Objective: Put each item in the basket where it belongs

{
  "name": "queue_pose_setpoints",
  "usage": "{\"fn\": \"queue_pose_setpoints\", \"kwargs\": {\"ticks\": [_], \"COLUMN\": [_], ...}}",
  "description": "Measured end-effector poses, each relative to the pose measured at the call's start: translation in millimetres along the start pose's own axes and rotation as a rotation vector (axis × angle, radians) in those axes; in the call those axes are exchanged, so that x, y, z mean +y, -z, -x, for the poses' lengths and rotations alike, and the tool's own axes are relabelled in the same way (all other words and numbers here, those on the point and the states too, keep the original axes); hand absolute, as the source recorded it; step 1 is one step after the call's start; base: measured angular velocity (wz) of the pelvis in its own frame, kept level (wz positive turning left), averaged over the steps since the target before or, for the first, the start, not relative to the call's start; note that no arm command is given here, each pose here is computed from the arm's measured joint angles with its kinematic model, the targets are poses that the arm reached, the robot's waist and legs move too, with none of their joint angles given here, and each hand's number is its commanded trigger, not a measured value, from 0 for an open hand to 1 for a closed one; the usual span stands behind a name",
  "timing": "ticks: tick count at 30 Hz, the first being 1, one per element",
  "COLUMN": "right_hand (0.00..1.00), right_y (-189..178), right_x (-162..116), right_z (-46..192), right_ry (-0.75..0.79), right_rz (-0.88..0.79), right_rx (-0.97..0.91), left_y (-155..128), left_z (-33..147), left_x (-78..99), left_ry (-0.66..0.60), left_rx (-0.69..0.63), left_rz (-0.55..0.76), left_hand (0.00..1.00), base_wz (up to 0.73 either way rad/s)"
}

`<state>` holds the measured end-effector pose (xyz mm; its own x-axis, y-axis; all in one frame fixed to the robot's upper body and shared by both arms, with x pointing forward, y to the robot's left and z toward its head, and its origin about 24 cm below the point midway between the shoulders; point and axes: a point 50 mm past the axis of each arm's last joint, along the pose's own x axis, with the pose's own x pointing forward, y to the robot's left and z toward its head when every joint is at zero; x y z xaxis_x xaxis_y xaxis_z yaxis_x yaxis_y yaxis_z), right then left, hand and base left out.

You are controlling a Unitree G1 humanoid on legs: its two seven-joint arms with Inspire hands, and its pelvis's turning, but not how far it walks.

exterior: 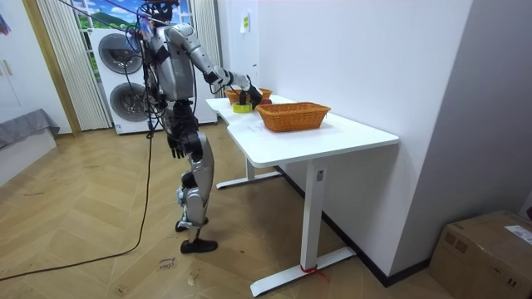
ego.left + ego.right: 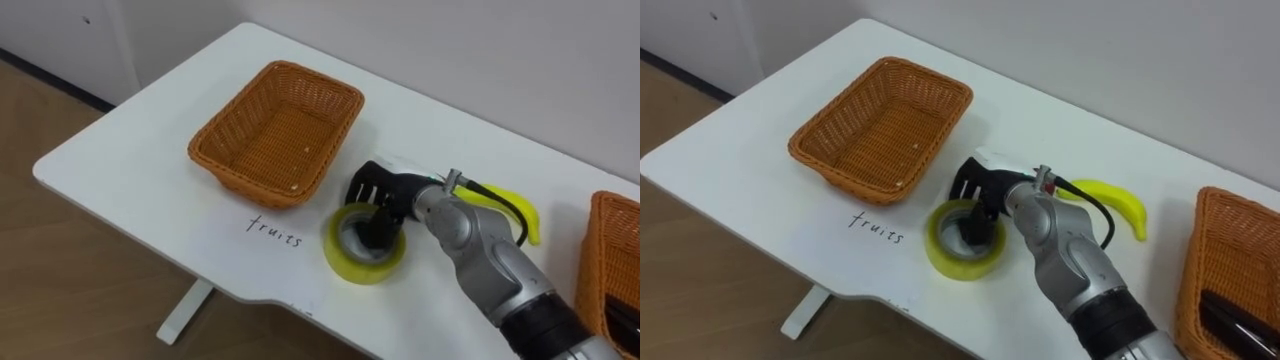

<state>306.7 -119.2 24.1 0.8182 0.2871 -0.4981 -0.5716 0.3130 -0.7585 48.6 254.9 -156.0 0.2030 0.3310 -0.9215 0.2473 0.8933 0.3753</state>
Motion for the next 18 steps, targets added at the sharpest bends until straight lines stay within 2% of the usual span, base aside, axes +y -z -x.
{"fn": "queue_pose_setpoints", "kwargs": {"ticks": [10, 18], "right_hand": [1.0, 1.0], "right_y": [4.6, 16.8], "right_x": [7.5, -14.8], "right_z": [19.3, 30.5], "right_ry": [0.03, 0.161], "right_rz": [-0.095, -0.202], "right_rx": [-0.068, -0.089], "left_y": [11.7, 25.3], "left_z": [0.4, 2.0], "left_x": [2.4, -6.8], "left_ry": [-0.019, -0.011], "left_rx": [0.011, 0.033], "left_rz": [0.075, 0.109], "left_hand": [0.0, 0.0], "base_wz": [-0.02, -0.06]}}
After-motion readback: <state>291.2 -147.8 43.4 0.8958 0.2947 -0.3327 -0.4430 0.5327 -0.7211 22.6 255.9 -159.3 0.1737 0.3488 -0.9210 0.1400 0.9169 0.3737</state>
